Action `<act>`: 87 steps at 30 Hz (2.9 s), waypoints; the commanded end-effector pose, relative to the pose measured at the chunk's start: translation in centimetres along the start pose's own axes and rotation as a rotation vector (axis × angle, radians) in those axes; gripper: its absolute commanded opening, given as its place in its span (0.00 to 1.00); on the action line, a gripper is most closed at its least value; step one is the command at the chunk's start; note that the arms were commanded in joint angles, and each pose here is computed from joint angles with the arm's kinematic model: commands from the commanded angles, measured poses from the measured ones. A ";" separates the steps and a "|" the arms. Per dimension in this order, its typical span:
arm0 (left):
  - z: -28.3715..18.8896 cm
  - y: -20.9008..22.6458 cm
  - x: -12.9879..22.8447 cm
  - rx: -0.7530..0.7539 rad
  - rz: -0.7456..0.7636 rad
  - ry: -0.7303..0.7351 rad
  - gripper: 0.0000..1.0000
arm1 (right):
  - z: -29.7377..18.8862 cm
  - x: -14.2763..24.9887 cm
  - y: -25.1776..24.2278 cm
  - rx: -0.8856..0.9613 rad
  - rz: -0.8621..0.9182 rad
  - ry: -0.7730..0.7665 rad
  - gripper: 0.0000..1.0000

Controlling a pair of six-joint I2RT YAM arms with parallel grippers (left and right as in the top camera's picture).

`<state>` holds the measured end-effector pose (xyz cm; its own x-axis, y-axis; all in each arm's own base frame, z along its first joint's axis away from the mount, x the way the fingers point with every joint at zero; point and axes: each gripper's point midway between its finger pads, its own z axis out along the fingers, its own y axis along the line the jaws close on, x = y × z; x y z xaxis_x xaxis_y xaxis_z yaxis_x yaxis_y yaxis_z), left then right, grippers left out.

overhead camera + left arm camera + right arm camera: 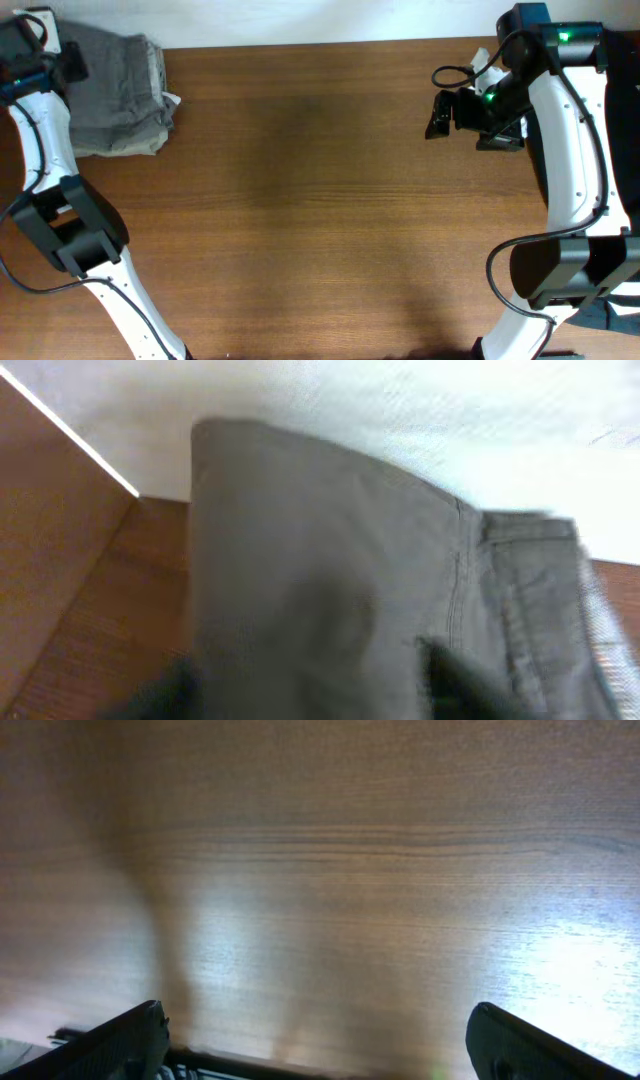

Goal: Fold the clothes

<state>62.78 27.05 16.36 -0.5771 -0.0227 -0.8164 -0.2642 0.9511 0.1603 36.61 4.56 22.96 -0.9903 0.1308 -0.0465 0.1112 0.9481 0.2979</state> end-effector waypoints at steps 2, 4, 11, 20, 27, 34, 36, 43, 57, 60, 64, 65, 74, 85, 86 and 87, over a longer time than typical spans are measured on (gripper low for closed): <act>0.2 2.9 0.0 -0.041 -0.020 -0.015 0.99 | -0.4 0.4 0.0 0.015 0.007 -0.006 0.99; -0.5 3.2 -0.8 -0.043 -0.024 -0.031 0.99 | -0.4 0.4 0.0 0.015 0.007 -0.006 0.99; -5.3 -5.0 -4.4 0.383 -0.091 -0.092 0.61 | -0.4 0.1 0.0 0.017 0.003 -0.015 0.99; 0.2 -12.0 7.3 0.440 -0.104 0.261 0.09 | -0.4 0.3 0.0 0.018 0.006 -0.007 0.99; -2.3 -15.2 16.9 0.502 -0.147 0.654 0.01 | -0.4 0.3 0.0 0.018 0.005 -0.007 0.99; -6.6 -14.7 14.4 0.515 -0.156 0.682 0.01 | -0.4 -0.3 0.1 0.015 -0.002 -0.032 0.99; -7.3 -14.2 11.6 0.507 -0.143 0.599 0.18 | -0.4 -0.4 0.1 0.014 -0.003 -0.036 0.99; -5.2 -7.4 7.2 0.242 -0.340 0.432 0.01 | -0.4 -0.2 0.1 0.015 -0.002 -0.031 0.99; -1.1 -0.8 17.1 0.053 -0.364 0.621 0.15 | -0.4 0.1 0.0 0.017 0.003 -0.017 0.99; -3.2 -0.5 15.4 0.053 -0.365 0.621 0.15 | -0.4 0.1 0.0 0.017 0.003 -0.017 0.99; -7.4 -0.1 10.6 0.068 -0.383 0.551 0.21 | -0.4 -0.2 0.1 0.014 0.001 -0.029 0.99; -9.5 -0.7 8.0 0.123 -0.396 0.499 0.29 | -0.4 -0.6 0.2 0.009 0.023 -0.045 0.99; -33.3 -7.8 -4.5 0.514 -0.228 0.199 0.95 | -7.5 3.3 3.9 -0.008 -0.104 -0.250 1.00; -48.9 -14.6 -2.0 0.661 -0.002 0.047 0.98 | -12.8 13.9 5.1 0.063 -0.199 -0.458 0.99; -49.6 -15.0 -1.2 0.681 -0.003 0.019 0.98 | -12.4 14.1 4.9 0.053 -0.192 -0.476 0.99; -50.5 -15.5 -0.1 0.709 0.005 -0.028 0.99 | -12.1 14.1 4.8 0.036 -0.192 -0.512 0.99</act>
<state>31.21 -1.25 42.74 -0.6116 -0.0419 -0.7901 0.2345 0.9441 -0.2316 22.69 8.11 36.36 -0.8483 0.0250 -0.5289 -0.0979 0.9742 0.2031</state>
